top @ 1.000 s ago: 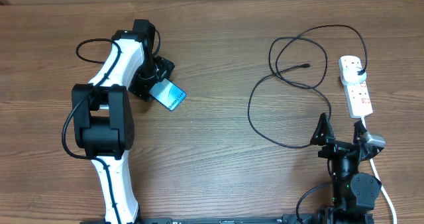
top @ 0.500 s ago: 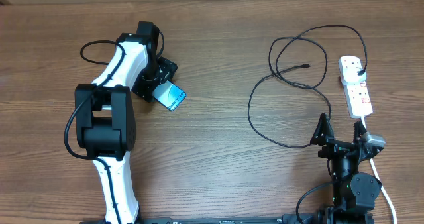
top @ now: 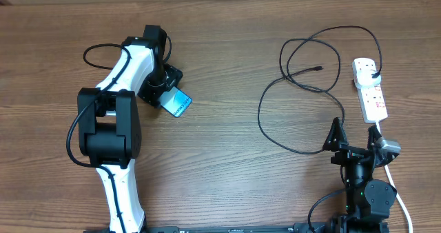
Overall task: Plug charger to phone and switch on socket
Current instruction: 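Lower the left gripper and close it on the phone's edge, then lift the phone with the left gripper and tilt it upright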
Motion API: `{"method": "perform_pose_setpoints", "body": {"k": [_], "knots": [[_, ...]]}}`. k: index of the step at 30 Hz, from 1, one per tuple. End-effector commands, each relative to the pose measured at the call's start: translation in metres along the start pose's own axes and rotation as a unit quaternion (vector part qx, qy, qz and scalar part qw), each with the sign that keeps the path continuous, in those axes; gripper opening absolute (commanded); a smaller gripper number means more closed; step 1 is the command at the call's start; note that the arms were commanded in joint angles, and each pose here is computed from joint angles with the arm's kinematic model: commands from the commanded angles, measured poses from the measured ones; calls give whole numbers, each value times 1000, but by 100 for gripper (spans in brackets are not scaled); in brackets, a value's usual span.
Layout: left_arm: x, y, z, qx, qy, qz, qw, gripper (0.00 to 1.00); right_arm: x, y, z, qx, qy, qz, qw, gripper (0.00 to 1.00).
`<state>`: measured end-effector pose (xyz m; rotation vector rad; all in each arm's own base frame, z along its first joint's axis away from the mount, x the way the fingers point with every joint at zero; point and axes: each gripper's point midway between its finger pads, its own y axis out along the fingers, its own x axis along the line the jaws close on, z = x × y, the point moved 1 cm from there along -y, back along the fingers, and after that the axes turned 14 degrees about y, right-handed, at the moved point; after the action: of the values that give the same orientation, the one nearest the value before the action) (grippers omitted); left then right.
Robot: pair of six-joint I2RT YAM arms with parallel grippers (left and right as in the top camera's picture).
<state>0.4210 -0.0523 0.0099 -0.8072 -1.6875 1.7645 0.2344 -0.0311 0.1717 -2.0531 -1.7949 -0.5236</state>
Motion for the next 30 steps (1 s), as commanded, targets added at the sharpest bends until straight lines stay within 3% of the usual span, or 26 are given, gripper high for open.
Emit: {"method": "perform_pose_setpoints", "body": {"k": [1,4,11,15,18,23,30], "knots": [[11,22,14,26,0,-27,999,83,-1,0,2,-1,1,-3,1000,100],[11,21,22,46,13,-24,999,81,-1,0,2,-1,1,-3,1000,100],[6,21,28,58,146,-6,988,77,-1,0,2,-1,1,-3,1000,100],[6,21,27,55,212,-6,976,81,-1,0,2,-1,1,-3,1000,100],[10,22,23,46,216,-19,975,84,-1,0,2,-1,1,-3,1000,100],[9,22,23,44,216,-17,975,99,-1,0,2,-1,1,-3,1000,100],[8,22,22,43,213,-17,976,100,-1,0,2,-1,1,-3,1000,100]]}}
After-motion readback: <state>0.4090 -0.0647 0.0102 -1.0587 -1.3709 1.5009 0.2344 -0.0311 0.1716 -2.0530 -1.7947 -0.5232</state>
